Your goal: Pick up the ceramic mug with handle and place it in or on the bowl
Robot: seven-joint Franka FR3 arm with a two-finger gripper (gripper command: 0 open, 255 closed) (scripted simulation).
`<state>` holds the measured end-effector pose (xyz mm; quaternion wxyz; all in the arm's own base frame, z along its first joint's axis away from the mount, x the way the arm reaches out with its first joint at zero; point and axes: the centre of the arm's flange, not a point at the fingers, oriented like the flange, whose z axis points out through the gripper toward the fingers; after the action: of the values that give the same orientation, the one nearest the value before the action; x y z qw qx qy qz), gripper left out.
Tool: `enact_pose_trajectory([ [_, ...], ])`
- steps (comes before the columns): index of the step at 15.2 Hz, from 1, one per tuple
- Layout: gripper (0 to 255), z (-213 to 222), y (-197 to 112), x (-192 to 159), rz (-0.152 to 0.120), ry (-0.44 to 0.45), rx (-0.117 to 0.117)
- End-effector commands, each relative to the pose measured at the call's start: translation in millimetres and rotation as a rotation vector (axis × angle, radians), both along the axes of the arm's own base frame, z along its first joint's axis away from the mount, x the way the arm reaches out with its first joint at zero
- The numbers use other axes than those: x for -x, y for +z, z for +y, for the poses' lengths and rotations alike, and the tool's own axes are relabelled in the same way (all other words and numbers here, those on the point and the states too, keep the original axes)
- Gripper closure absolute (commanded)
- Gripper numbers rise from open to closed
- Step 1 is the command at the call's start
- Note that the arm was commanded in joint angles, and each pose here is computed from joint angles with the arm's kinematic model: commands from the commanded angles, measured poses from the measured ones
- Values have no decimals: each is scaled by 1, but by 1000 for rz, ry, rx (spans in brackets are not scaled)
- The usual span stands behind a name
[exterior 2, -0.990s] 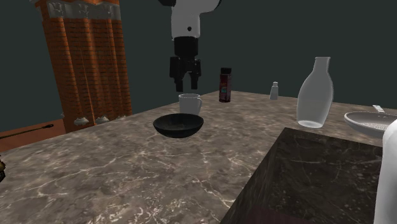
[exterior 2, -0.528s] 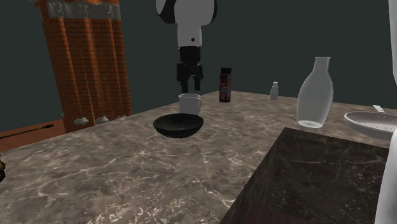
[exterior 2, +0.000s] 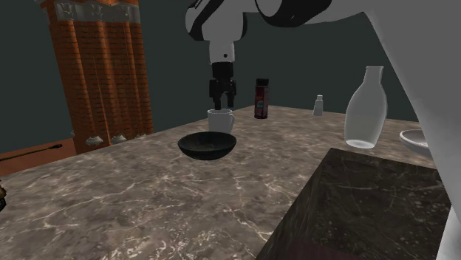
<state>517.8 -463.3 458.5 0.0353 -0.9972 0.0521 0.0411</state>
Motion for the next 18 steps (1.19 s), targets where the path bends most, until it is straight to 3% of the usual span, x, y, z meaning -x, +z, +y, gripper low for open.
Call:
enact_pose_trajectory([
  [1,0,-1,-10,0,0,1,0],
  [5,0,1,-34,2,0,1,0],
  [13,0,1,-34,2,0,1,0],
  [14,255,1,-34,2,0,1,0],
  [18,255,1,-34,2,0,1,0],
])
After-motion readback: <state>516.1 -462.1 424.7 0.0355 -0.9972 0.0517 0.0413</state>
